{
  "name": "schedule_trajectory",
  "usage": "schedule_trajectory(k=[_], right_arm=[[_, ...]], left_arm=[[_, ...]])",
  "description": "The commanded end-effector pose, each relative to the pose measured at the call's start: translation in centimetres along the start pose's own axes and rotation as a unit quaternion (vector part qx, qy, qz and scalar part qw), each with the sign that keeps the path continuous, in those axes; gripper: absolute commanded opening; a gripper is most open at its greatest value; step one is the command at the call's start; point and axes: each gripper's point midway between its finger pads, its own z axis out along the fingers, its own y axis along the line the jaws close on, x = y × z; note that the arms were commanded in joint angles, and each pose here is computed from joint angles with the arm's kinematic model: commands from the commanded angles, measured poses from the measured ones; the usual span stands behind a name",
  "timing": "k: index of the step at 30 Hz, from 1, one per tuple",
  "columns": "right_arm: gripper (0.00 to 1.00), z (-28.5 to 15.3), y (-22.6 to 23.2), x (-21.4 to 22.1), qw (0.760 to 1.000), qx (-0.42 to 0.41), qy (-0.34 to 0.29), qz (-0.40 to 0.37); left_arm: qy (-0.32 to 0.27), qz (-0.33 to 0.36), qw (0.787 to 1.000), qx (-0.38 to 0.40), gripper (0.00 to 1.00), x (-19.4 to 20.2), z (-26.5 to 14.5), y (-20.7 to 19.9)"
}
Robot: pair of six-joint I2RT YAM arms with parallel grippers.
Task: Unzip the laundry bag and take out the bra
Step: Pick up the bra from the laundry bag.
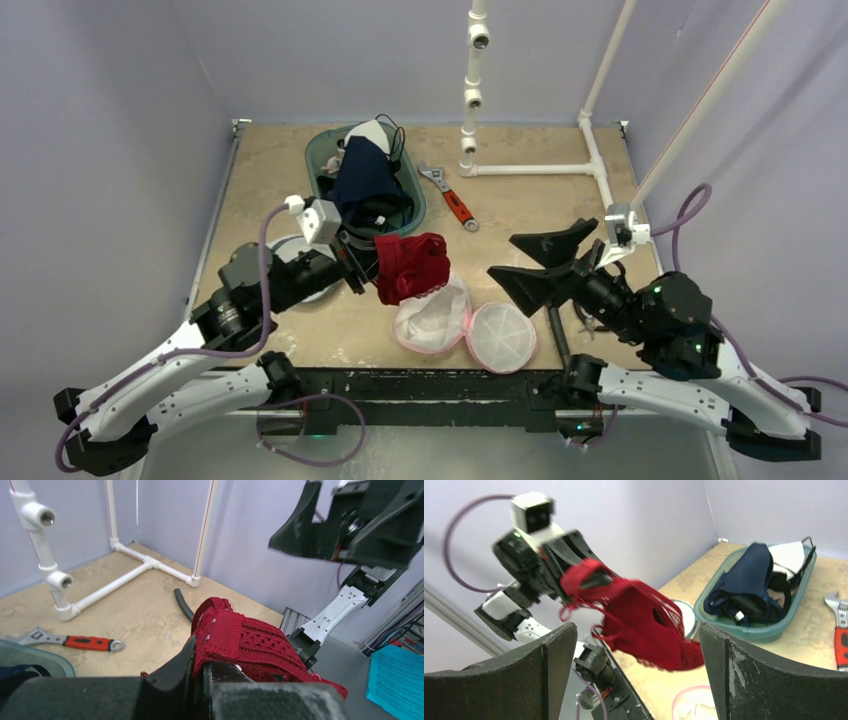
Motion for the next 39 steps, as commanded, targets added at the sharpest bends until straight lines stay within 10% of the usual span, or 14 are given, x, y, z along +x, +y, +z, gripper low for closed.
schedule_trajectory(k=[1, 9, 22, 39], right_arm=[[0.93, 0.4, -1.2, 1.8, 0.998, 0.028, -0.003, 0.051], [0.93, 2.8, 0.0, 3.7, 0.990, 0.021, 0.025, 0.137], [0.90, 0.2, 5.8, 1.4, 0.973, -0.205, -0.044, -0.092], [0.86, 1.2, 10.6, 4.7, 0.927, -0.347, 0.062, -0.128]], left_arm=[[-0.054, 0.048, 0.997, 0.024, 0.00, -4.7, -1.4, -1.5], [-0.110, 0.066, 0.991, 0.046, 0.00, -8.2, -2.7, -2.8], [-0.010, 0.108, 0.970, 0.217, 0.00, -7.8, -3.8, -9.0], [0.005, 0.133, 0.955, 0.265, 0.00, -8.8, -3.8, -10.6]])
